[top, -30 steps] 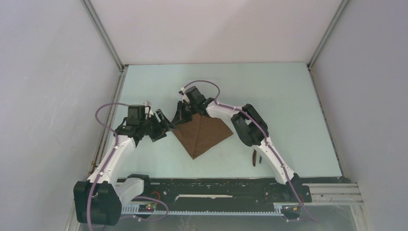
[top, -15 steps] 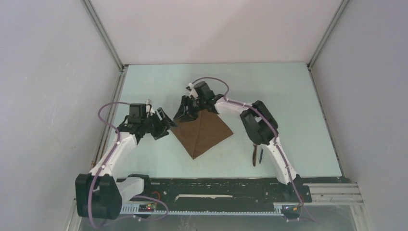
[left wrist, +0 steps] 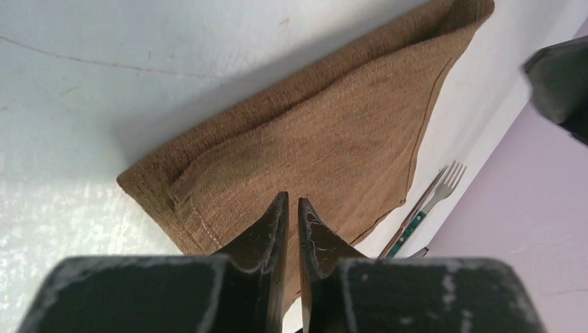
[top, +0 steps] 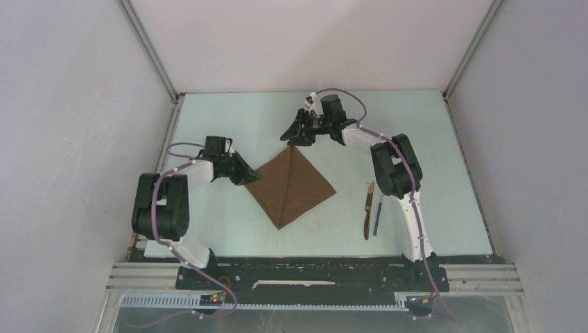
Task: Fold the napkin into a case and place the utensils inside
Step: Smooth out the upper triangle-folded napkin at the center of the board.
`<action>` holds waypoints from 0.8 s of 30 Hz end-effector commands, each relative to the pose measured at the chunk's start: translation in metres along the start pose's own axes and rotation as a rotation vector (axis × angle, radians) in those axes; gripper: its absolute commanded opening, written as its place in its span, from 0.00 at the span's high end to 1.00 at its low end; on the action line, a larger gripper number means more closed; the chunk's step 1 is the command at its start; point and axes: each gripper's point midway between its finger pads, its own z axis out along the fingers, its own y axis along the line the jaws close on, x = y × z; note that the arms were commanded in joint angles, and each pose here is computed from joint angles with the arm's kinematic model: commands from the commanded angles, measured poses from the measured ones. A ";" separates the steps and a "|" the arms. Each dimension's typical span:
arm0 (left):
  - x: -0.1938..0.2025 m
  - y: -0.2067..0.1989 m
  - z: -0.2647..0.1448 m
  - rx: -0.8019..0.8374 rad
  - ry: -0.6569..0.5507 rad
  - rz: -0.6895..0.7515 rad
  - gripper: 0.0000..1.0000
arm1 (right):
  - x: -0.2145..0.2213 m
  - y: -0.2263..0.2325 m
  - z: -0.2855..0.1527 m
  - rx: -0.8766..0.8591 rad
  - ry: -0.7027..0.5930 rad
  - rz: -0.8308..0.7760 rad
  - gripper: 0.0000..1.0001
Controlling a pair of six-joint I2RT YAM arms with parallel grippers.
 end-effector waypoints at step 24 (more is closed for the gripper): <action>-0.014 0.063 0.022 -0.224 -0.038 -0.106 1.00 | -0.007 -0.060 0.031 0.006 0.020 0.008 0.39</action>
